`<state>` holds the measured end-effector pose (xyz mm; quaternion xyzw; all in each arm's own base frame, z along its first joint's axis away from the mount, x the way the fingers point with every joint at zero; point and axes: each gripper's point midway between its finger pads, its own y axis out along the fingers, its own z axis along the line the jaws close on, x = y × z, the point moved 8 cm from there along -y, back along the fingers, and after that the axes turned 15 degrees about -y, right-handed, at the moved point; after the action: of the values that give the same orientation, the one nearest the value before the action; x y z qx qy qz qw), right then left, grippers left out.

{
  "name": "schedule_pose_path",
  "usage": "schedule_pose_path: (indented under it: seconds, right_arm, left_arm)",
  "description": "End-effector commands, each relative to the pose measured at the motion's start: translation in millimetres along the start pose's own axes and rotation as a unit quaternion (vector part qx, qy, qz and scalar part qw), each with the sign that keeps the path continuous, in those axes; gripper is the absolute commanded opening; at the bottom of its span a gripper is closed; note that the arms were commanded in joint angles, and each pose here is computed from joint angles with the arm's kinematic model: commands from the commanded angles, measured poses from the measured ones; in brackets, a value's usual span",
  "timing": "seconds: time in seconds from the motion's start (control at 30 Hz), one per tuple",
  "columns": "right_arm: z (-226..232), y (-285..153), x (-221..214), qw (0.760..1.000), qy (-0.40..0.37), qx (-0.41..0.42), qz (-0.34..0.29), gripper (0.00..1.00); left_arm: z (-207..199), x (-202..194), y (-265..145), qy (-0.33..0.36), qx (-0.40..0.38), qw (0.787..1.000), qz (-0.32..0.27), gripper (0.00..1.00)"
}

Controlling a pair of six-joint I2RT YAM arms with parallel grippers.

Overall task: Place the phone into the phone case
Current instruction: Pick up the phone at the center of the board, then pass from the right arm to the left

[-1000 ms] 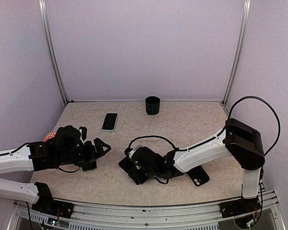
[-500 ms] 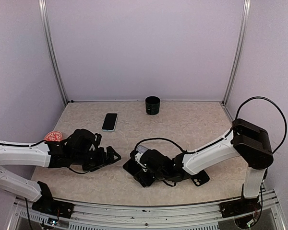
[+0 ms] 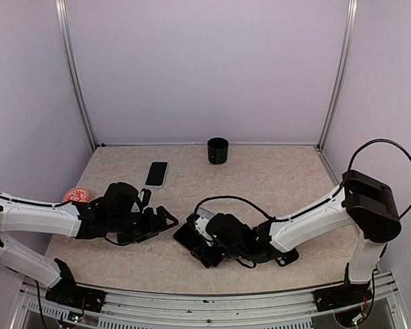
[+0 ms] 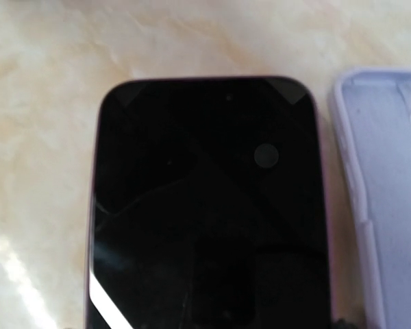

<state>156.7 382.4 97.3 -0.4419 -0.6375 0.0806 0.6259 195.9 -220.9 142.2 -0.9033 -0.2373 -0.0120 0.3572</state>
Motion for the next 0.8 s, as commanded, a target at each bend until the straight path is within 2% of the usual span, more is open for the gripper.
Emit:
schedule_pose_path:
  seconds: [0.0, 0.3, 0.6, 0.77]
  right_arm:
    - [1, -16, 23, 0.998, 0.000, 0.001, -0.063, 0.68]
    - [8, -30, 27, 0.995, -0.008, 0.015, -0.096, 0.68]
    - [13, -44, 32, 0.990, -0.013, 0.024, -0.135, 0.68]
    - [15, -46, 32, 0.990, -0.015, 0.025, -0.140, 0.68]
  left_arm:
    - [-3, -1, 6, 0.011, -0.038, 0.999, 0.016, 0.91]
    - [0, 0, 8, 0.001, -0.066, 0.997, 0.028, 0.82]
    - [1, -3, 9, -0.016, -0.105, 0.993, 0.056, 0.79]
    - [-6, -8, 8, -0.021, -0.155, 0.984, 0.082, 0.76]
